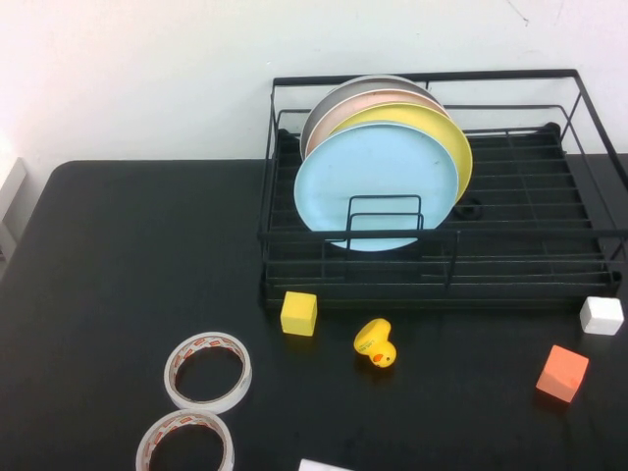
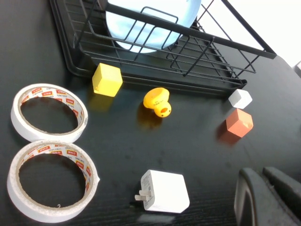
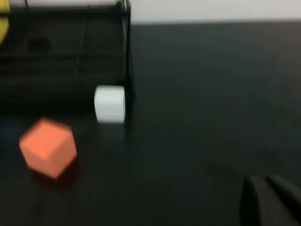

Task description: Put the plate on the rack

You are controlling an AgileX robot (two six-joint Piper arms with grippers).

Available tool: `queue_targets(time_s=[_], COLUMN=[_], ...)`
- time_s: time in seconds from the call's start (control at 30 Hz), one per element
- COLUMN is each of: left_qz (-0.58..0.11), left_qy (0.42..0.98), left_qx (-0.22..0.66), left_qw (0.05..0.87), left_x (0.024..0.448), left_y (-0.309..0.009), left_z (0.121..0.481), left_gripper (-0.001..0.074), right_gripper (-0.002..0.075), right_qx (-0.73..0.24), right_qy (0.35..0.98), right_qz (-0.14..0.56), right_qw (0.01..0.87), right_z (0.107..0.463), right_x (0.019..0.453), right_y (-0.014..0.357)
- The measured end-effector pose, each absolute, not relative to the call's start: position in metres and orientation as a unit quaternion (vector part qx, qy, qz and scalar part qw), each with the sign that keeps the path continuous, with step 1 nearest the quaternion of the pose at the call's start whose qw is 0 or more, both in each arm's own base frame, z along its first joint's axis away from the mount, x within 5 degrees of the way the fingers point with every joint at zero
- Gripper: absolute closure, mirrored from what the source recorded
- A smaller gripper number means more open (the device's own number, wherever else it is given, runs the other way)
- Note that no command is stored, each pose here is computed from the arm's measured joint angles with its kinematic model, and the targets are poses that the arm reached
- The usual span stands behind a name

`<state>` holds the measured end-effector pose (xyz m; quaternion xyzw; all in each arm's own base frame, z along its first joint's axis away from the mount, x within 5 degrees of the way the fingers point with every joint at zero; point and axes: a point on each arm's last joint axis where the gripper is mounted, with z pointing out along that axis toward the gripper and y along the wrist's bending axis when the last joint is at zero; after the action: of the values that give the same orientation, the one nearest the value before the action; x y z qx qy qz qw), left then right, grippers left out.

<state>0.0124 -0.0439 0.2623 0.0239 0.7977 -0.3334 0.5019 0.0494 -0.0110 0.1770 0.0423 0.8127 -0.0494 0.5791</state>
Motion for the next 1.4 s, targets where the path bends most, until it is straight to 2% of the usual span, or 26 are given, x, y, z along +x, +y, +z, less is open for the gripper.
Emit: queue_targets(time_s=[1.3, 1.4], left_qz=[-0.333, -0.326], left_qy=[0.799, 0.798], left_qx=[0.025, -0.014], left_qw=[0.501, 0.507], left_x=[0.0121, 0.0115], left_y=[-0.0439, -0.0394], left_z=[0.2619, 0.2609], left_gripper=[0.0736, 0.0736], right_gripper=[0.0728, 0.0728], right_qx=[0.040, 0.040], right_qy=[0.812, 0.812], right_qz=[-0.048, -0.048], right_qw=[0.580, 0.580], right_z=[0.1719, 0.1719], right_x=[0.0505, 0.0505], right_y=[-0.0106, -0.0106])
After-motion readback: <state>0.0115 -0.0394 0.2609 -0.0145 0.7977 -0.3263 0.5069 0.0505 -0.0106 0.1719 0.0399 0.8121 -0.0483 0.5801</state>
